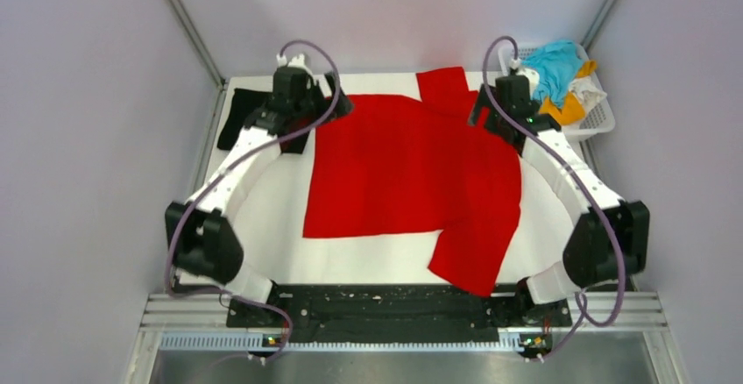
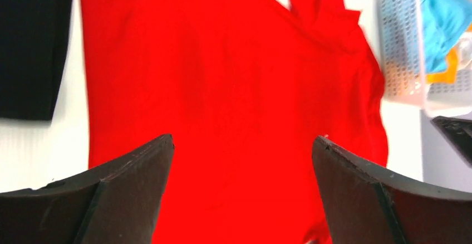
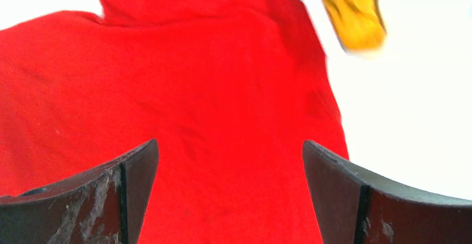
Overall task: Fold and stack the t-shirts
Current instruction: Flatten out the tshirt, then grab the side of the flattened tshirt closest away from the robot with both arms
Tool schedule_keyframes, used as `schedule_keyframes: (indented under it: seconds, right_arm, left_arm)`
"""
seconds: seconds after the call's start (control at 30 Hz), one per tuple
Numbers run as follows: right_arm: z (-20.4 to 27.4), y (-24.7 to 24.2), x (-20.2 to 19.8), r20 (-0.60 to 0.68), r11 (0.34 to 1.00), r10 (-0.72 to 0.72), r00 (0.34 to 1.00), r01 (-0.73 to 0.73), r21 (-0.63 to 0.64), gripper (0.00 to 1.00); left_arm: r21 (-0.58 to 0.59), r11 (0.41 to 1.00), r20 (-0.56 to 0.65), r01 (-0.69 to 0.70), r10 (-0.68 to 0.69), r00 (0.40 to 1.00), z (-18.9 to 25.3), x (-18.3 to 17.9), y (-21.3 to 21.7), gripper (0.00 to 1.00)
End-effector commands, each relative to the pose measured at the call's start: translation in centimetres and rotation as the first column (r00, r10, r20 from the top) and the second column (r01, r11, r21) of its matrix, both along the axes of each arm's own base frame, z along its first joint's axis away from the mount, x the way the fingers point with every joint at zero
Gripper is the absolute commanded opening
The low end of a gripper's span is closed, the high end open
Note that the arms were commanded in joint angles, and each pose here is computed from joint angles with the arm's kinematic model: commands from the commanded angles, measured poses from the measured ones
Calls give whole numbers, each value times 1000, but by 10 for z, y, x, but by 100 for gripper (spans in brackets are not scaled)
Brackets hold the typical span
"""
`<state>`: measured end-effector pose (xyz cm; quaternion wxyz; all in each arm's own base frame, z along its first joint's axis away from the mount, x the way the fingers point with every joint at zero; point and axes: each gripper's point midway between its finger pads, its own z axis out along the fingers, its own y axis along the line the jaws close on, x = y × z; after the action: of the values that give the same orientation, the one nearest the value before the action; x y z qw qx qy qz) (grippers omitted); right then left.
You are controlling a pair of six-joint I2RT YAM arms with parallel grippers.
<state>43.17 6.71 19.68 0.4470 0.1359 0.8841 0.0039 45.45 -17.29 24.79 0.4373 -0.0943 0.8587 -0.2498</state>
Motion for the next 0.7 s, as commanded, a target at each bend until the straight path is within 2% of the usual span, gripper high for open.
schedule_keyframes:
  seconds: [0.0, 0.17, 0.3, 0.5, 0.57, 0.67]
  right_arm:
    - [-19, -32, -43, -18, 985, -159, 987, 160, 62, 99]
    - [-33, -35, -84, -37, 981, -149, 988, 153, 122, 99]
    - [-41, -34, -108, -28, 981, -130, 991, 133, 143, 99]
    - [-47, -35, -127, -25, 985, -100, 995, 102, 138, 99]
    - [-50, -35, -130, -37, 986, -93, 995, 97, 132, 99]
    - [-53, -36, -133, -54, 988, -87, 995, 93, 123, 99]
  left_arm:
    - [145, 982, -201, -118, 146, 969, -78, -81, 39, 99]
    - [211, 955, -370, -207, 274, 888, -127, -170, 75, 99]
    - [216, 939, -451, -269, 340, 825, -164, -213, 87, 98]
    - [175, 924, -477, -340, 382, 792, -193, -224, 87, 84]
    - [168, 924, -490, -344, 381, 784, -199, -223, 85, 75]
    - [219, 899, -527, -378, 435, 730, -213, -230, 92, 68]
